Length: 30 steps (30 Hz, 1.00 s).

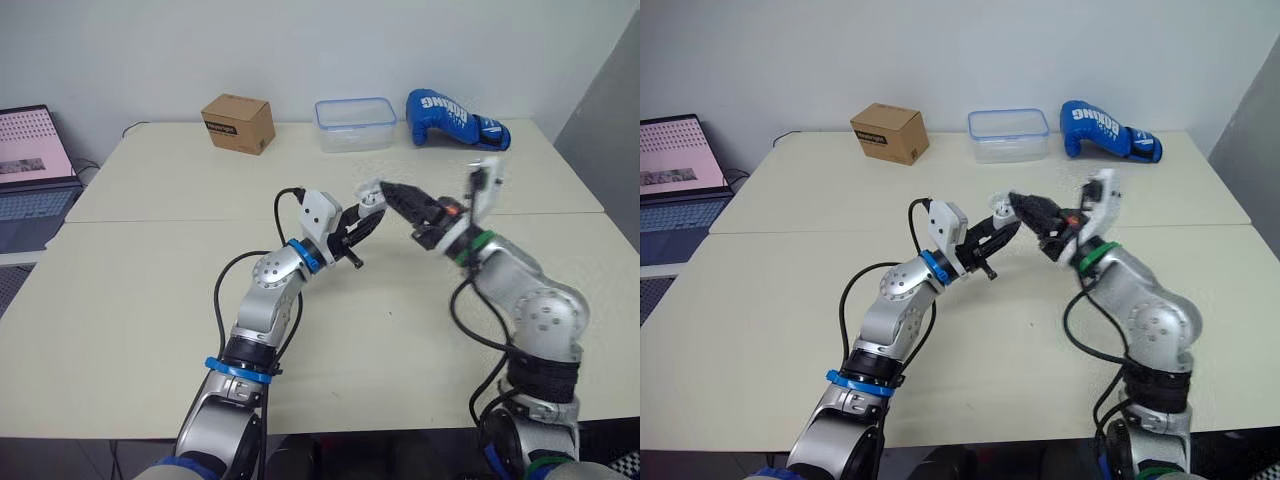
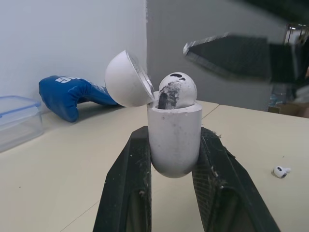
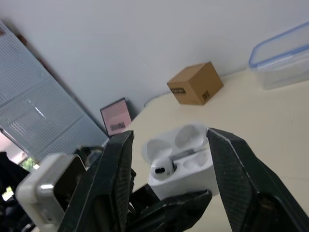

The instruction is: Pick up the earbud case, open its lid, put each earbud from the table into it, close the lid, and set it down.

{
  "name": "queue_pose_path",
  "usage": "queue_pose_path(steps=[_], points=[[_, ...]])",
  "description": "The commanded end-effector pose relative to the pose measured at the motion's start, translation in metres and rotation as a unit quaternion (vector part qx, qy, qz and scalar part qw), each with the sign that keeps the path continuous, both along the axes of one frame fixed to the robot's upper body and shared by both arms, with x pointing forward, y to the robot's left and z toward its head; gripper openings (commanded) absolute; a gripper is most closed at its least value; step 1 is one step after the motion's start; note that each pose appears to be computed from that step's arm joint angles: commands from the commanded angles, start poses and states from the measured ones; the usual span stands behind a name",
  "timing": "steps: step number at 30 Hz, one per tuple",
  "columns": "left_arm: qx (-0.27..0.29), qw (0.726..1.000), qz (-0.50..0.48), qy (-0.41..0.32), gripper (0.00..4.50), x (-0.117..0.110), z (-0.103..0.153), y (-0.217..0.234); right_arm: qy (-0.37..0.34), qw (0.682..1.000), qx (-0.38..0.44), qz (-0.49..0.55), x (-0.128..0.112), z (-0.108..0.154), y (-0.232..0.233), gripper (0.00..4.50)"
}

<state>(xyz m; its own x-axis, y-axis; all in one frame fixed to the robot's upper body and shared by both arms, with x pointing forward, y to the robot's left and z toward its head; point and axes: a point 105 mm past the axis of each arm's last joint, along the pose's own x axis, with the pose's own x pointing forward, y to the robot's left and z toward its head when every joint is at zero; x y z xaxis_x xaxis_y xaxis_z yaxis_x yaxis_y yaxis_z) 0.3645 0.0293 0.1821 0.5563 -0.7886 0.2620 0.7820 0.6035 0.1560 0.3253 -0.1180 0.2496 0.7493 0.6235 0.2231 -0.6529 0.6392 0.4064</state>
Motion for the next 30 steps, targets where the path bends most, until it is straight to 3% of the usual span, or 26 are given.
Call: queue_pose_path(steps=[1,4,7,12,15,30], points=[[0.0,1.0,0.001,-0.024,0.74,-0.003,0.009,0.009,-0.014,0.994,-0.106,-0.023,-0.011,0.0,-0.035,2.46],[0.011,1.0,-0.004,-0.022,0.74,-0.006,0.004,0.014,0.016,0.941,-0.338,-0.03,-0.017,-0.049,-0.089,2.46],[0.017,1.0,-0.012,-0.021,0.74,-0.007,0.003,0.014,0.047,0.898,-0.437,0.005,-0.025,-0.083,-0.125,2.46],[0.017,0.999,-0.016,-0.022,0.74,-0.008,0.004,0.012,0.093,0.871,-0.48,0.037,-0.028,-0.117,-0.159,2.46],[0.018,0.999,-0.018,-0.021,0.74,-0.01,0.004,0.009,0.098,0.879,-0.465,0.04,-0.023,-0.122,-0.161,2.46],[0.021,1.0,-0.014,-0.017,0.74,-0.016,0.002,0.013,0.115,0.857,-0.498,0.06,0.001,-0.142,-0.172,2.46]])
